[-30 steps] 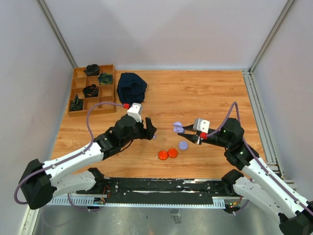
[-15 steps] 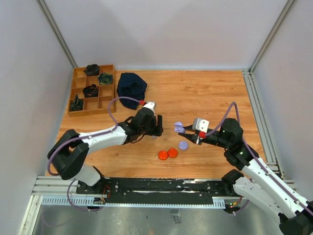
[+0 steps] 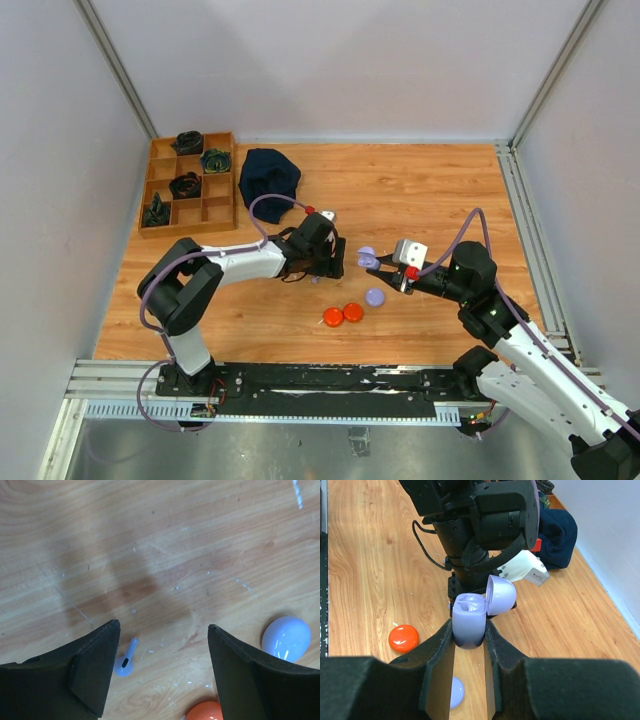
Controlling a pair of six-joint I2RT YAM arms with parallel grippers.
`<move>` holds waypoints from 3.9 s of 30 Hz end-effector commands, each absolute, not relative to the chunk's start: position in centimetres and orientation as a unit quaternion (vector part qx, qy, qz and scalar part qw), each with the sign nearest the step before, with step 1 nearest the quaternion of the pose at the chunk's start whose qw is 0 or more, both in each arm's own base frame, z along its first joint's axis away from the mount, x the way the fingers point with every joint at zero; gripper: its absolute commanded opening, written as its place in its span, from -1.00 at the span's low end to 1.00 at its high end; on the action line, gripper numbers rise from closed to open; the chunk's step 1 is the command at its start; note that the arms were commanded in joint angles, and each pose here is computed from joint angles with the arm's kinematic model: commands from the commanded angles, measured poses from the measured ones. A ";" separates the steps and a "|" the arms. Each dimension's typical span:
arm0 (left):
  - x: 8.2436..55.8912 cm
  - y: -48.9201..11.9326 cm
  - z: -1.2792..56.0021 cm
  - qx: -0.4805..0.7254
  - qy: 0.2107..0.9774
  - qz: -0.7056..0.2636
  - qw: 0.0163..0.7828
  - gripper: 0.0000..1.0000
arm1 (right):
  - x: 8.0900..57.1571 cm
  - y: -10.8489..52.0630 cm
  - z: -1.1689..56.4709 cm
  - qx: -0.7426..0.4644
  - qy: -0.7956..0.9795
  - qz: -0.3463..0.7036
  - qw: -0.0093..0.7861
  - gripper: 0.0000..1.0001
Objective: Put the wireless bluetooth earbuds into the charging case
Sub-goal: Pick up the earbud from the center of the board.
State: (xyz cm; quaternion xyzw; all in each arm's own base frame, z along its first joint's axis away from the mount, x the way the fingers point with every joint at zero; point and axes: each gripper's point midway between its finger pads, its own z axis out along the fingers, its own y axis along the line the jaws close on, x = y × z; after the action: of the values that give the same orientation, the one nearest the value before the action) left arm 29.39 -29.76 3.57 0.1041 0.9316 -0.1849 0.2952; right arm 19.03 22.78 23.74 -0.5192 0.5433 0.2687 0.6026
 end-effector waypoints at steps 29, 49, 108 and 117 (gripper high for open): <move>24.7 -30.2 7.1 0.169 0.929 -0.200 0.262 0.43 | 19.0 22.7 24.2 -0.518 0.534 0.262 0.615 -0.90; 23.6 -26.1 6.5 -0.097 0.950 -0.158 0.250 0.50 | 18.9 22.6 24.3 -0.516 0.534 0.262 0.616 -0.90; 24.7 -24.8 -0.1 -0.062 0.971 0.008 0.229 -0.57 | 18.3 22.6 25.3 -0.513 0.521 0.270 0.627 -0.89; 25.7 -24.6 2.8 -0.074 0.960 -0.009 0.271 -0.70 | 18.1 22.9 25.4 -0.517 0.515 0.278 0.625 -0.89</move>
State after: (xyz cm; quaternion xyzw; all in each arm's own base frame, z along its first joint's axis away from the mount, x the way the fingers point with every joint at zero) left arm 25.62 -25.93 1.98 -0.0738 0.9647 -0.0291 0.2510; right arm 18.73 22.35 24.74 -0.5133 0.5332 0.2622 0.6193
